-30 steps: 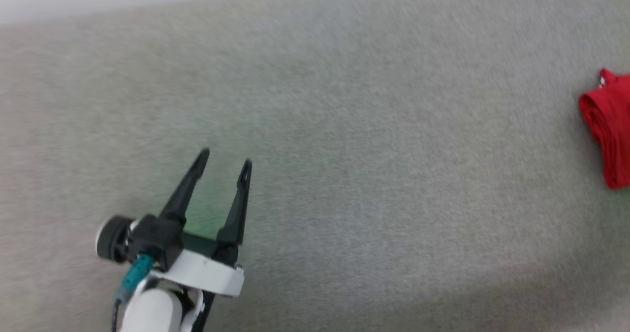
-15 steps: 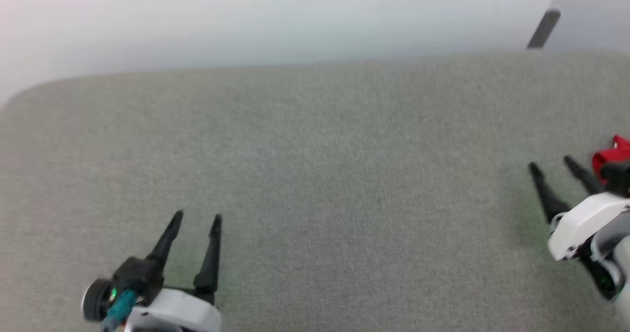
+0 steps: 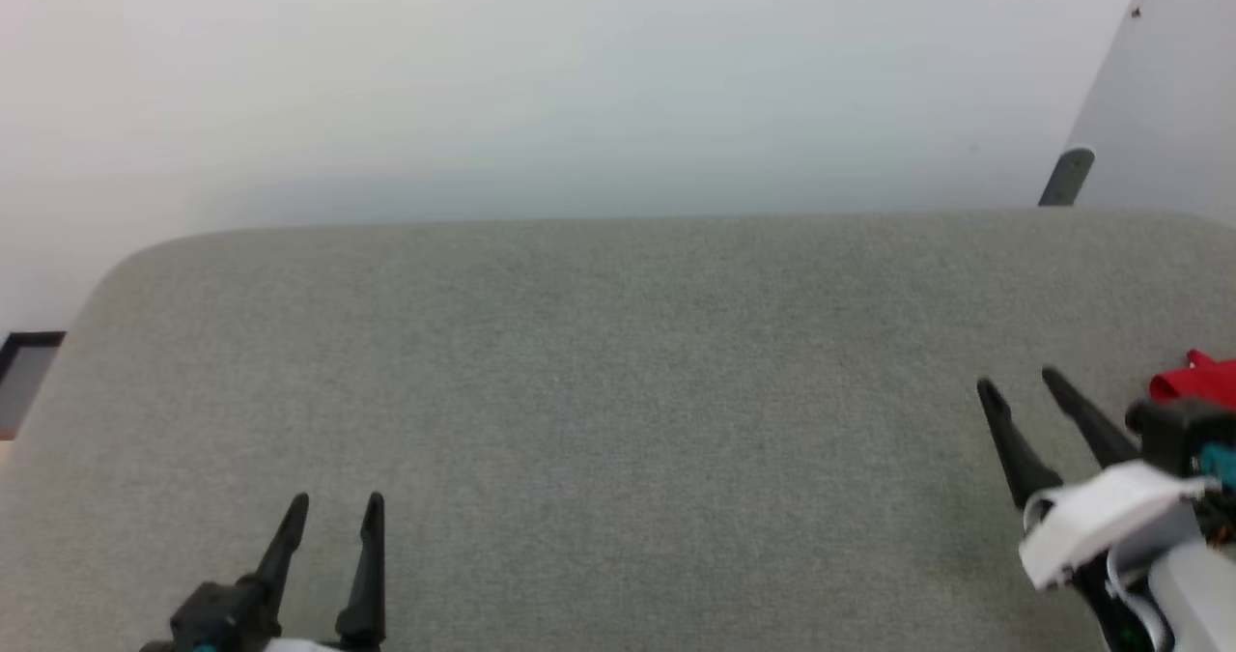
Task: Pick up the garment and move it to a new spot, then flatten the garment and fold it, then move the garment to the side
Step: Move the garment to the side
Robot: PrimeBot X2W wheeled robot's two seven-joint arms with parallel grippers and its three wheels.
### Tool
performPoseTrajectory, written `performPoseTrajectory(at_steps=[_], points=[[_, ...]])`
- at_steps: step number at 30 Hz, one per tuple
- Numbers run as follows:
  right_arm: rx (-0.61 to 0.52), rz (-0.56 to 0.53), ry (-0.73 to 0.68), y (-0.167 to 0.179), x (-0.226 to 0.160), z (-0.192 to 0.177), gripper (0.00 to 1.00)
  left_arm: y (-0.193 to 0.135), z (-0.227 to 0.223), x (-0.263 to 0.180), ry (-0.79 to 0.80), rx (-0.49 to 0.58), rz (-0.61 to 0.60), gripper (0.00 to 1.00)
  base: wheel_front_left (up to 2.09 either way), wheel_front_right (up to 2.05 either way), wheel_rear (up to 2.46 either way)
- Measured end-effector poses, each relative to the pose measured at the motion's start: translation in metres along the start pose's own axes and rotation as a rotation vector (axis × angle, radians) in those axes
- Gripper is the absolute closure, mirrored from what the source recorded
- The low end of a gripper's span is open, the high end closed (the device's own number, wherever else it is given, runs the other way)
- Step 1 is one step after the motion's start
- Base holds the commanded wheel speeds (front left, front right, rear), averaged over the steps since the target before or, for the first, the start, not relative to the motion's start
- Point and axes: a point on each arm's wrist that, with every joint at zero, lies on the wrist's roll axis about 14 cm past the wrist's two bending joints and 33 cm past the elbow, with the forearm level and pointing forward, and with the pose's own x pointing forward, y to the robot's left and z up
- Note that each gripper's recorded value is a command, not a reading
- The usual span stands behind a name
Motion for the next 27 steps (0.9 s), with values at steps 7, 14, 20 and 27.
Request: performPoseTrajectory(at_steps=[7,14,20,27], points=[[0.004,-0.007,-0.027,0.004,-0.024,-0.002,0.00,0.008,0.007,-0.022,-0.024,-0.003,0.031,0.00,0.00,0.00,0.00],[0.005,-0.048,-0.055,-0.004,-0.048,0.003,0.00,0.008,0.007,-0.037,-0.025,-0.006,0.038,0.00,0.00,0.00,0.00],[0.007,-0.092,-0.051,-0.008,-0.070,0.002,0.00,0.007,0.009,-0.040,-0.031,-0.005,0.039,0.00,0.00,0.00,0.00],[0.025,-0.131,-0.071,-0.004,-0.083,0.010,0.00,0.004,0.007,-0.043,-0.022,-0.005,0.039,0.00,0.00,0.00,0.00]])
